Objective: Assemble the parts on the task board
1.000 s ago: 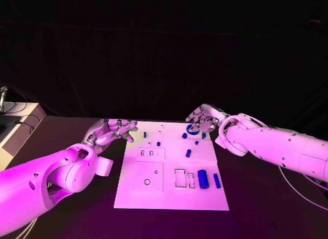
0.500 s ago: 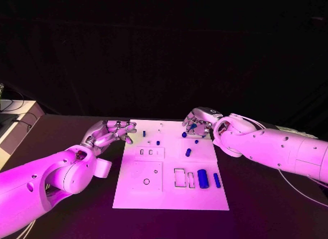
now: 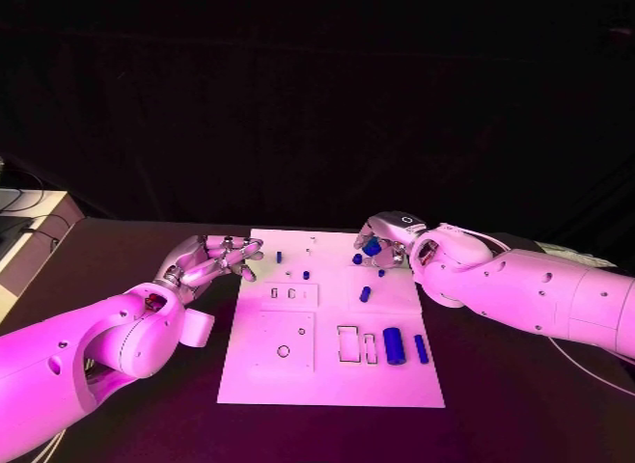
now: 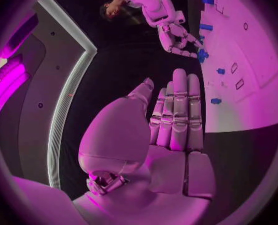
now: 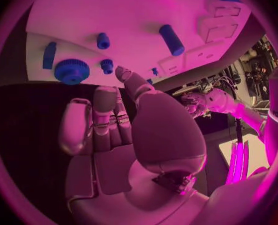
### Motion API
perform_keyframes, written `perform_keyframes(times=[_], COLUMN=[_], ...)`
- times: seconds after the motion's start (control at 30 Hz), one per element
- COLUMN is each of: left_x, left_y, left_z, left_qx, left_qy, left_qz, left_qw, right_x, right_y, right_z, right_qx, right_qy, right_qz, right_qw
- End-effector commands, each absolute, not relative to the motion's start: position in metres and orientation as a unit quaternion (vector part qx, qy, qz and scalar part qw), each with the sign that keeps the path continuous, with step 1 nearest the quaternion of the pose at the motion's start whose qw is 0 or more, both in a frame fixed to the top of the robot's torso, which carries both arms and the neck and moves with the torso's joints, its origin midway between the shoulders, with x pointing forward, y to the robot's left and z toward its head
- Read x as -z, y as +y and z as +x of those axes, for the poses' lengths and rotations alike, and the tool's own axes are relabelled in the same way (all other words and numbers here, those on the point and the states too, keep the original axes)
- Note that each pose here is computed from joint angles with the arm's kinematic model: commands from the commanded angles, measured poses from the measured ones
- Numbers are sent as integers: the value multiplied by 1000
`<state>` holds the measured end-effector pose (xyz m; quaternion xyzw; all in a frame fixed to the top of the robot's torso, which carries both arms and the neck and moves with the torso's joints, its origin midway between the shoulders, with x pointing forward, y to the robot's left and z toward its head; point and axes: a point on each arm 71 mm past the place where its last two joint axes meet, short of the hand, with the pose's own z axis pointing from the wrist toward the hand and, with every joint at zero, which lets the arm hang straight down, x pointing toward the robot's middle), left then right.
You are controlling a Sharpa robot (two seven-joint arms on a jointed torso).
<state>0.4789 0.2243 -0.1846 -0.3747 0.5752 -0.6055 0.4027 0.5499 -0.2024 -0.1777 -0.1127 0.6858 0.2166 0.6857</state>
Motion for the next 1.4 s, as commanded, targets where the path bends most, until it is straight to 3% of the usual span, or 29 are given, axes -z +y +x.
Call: perform_keyframes(times=[0.03, 1.4], left_x=[183, 184], left_y=[221, 223], left_z=[477, 477], left_qx=[613, 602], left_qy=[577, 587], left_qz=[-367, -368], left_qw=[396, 397], right_x=[179, 184], right_y=[-202, -202], right_z=[551, 557], right_qx=[-190, -189], right_qy=[685, 691], right_qz=[-130, -121], right_qw=[691, 687])
